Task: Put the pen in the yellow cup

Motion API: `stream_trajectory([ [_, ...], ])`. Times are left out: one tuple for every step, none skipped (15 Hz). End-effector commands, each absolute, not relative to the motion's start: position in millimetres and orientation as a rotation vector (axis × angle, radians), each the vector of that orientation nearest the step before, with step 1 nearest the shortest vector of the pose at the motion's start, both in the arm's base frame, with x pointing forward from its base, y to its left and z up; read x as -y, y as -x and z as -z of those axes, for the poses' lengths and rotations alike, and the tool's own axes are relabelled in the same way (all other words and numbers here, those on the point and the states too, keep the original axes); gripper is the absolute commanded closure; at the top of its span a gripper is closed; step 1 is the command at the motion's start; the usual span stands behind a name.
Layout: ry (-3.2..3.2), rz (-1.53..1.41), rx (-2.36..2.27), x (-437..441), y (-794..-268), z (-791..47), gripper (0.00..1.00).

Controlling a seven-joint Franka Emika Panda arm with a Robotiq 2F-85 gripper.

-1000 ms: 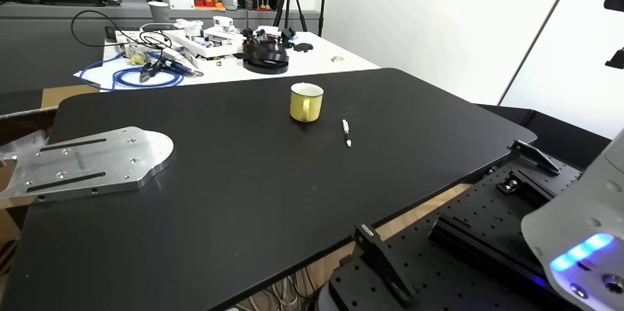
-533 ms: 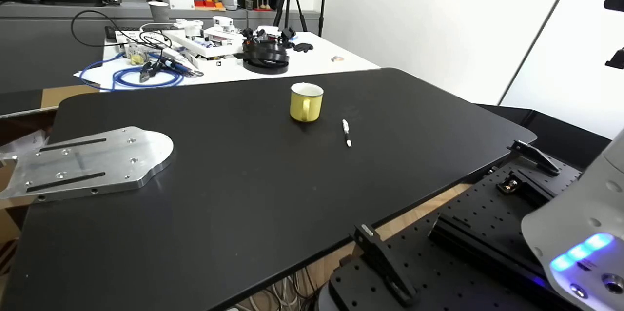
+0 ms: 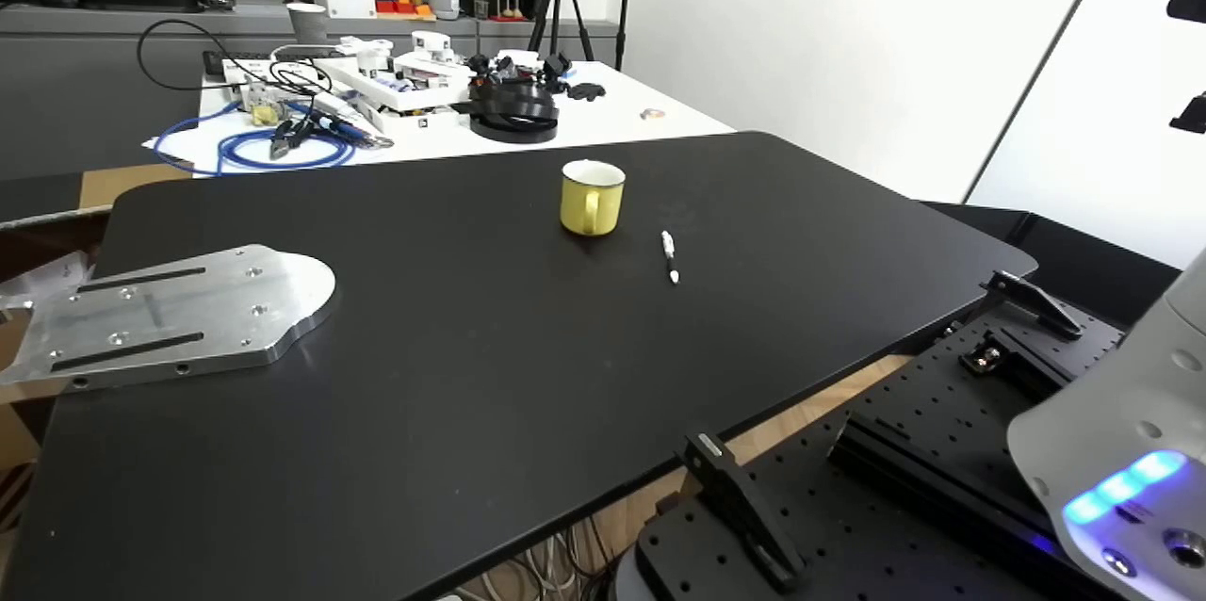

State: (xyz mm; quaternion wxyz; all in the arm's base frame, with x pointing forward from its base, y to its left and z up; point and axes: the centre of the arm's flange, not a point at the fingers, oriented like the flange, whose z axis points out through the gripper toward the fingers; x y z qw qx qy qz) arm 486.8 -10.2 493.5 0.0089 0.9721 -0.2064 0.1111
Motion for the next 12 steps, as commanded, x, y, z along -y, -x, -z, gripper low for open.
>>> stream_trajectory([
  [-3.051, -0.361, 0.655, 9, -492, -489, 0.00],
  [-3.062, -0.363, 0.663, 7, -497, -485, 0.00],
  [-3.065, -0.360, 0.662, 6, -499, -482, 0.00],
  [-3.067, -0.358, 0.662, 6, -501, -481, 0.00],
  [-3.067, -0.359, 0.662, 6, -502, -481, 0.00],
  [-3.067, -0.362, 0.662, 6, -502, -482, 0.00],
  [-3.067, -0.364, 0.663, 6, -502, -483, 0.00],
  [-3.067, -0.365, 0.663, 6, -502, -483, 0.00],
  [-3.067, -0.365, 0.663, 6, -502, -483, 0.00],
  [-3.067, -0.365, 0.663, 6, -502, -483, 0.00],
  [-3.068, -0.365, 0.664, 6, -502, -483, 0.00],
  [-3.068, -0.365, 0.664, 6, -502, -483, 0.00],
])
